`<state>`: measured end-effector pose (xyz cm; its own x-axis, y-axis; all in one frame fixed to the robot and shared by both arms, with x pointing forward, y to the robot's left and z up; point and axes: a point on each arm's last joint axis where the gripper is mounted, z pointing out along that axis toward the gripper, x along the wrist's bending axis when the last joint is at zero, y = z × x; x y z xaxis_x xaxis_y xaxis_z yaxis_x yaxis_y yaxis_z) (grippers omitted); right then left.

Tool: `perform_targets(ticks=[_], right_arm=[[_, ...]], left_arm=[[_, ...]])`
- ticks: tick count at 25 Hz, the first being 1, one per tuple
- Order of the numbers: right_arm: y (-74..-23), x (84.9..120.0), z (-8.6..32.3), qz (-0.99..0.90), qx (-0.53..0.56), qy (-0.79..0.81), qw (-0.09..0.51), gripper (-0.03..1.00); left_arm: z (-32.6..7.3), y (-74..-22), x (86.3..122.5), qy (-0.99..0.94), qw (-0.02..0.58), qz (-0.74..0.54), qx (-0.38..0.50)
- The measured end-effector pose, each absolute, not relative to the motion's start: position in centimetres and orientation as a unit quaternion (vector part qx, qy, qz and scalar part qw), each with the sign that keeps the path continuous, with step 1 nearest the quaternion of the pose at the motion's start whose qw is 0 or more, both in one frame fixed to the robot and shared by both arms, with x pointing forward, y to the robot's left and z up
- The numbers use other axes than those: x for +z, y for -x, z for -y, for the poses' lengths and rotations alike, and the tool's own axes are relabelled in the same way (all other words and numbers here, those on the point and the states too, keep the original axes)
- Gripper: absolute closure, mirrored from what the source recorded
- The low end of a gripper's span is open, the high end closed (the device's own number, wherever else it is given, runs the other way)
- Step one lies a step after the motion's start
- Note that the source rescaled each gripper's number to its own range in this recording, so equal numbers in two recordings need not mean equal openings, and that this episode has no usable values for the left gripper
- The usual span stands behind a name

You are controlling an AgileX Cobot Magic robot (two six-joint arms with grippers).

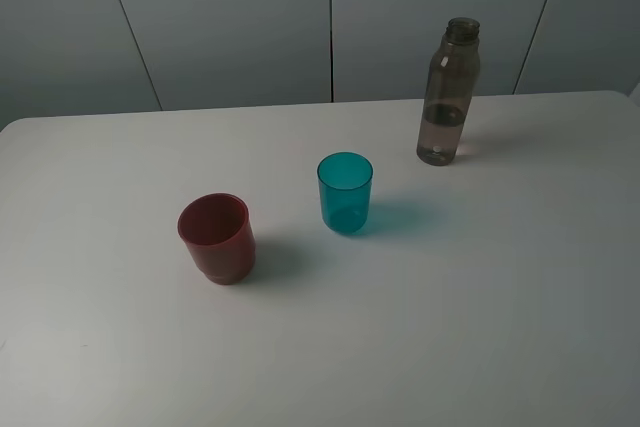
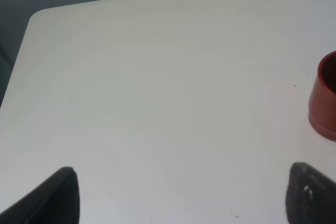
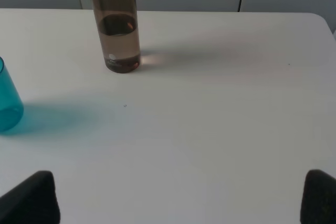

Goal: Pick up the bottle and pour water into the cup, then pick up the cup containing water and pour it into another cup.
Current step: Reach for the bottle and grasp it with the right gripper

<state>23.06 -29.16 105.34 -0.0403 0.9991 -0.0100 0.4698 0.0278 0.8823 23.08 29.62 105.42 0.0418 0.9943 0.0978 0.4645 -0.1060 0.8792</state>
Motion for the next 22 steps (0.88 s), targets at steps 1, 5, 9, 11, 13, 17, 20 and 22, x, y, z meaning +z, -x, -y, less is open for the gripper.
perform_targets(ticks=[1, 5, 9, 11, 13, 17, 20, 22], right_arm=[[-23.06, 105.34, 29.16, -0.62, 0.368, -0.592, 0.36, -0.03], [-23.06, 105.34, 29.16, -0.62, 0.368, -0.592, 0.36, -0.03], [-23.06, 105.34, 29.16, -0.62, 0.368, -0.592, 0.36, -0.03], [-23.06, 105.34, 29.16, -0.62, 0.368, -0.592, 0.36, -0.03], [-23.06, 105.34, 29.16, -0.62, 0.368, -0.592, 0.36, -0.03], [-23.06, 105.34, 29.16, -0.62, 0.368, -0.592, 0.36, -0.03], [-23.06, 105.34, 29.16, -0.62, 0.368, -0.592, 0.36, -0.03], [-23.06, 105.34, 29.16, -0.62, 0.368, -0.592, 0.36, -0.03]], left_arm=[[-29.62, -23.08, 105.42, -0.635, 0.343, -0.574, 0.387], [-29.62, -23.08, 105.42, -0.635, 0.343, -0.574, 0.387], [-29.62, -23.08, 105.42, -0.635, 0.343, -0.574, 0.387], [-29.62, -23.08, 105.42, -0.635, 0.343, -0.574, 0.387], [-29.62, -23.08, 105.42, -0.635, 0.343, -0.574, 0.387], [-29.62, -23.08, 105.42, -0.635, 0.343, -0.574, 0.387], [-29.62, -23.08, 105.42, -0.635, 0.343, -0.574, 0.387], [-29.62, -23.08, 105.42, -0.635, 0.343, -0.574, 0.387]])
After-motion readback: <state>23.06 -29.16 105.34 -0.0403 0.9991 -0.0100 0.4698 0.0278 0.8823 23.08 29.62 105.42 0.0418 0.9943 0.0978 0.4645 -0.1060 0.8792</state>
